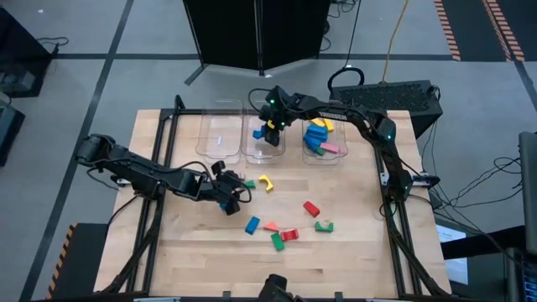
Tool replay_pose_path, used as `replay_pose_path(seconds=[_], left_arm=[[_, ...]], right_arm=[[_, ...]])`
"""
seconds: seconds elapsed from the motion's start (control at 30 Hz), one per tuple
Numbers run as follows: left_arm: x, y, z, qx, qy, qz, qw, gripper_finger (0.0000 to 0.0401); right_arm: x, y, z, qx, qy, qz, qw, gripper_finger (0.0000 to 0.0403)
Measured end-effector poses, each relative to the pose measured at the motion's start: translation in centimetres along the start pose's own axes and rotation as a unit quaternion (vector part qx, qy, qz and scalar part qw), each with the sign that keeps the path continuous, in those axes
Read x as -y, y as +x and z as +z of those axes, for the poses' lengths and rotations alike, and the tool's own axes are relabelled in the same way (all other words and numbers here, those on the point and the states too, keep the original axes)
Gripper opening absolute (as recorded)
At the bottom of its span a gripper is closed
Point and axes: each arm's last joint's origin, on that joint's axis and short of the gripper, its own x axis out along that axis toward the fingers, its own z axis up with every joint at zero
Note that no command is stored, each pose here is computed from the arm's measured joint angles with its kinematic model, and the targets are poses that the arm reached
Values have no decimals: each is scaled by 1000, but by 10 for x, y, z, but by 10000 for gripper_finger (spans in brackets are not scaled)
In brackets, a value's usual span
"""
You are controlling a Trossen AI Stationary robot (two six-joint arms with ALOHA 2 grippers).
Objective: Sort blocks by size
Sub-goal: Put the blue arch block into the center transparent bin
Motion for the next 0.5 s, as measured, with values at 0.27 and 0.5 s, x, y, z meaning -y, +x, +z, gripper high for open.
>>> replay_pose_path(seconds=[0.27, 0.5], left_arm=[[-3, 0, 3, 21, -6, 35, 999, 191], [-3, 0, 4, 27, -6, 40, 999, 191]], right_arm=[[0, 1, -1, -2, -3, 0, 1000, 149], [0, 1, -1, -2, -5, 0, 1000, 163]])
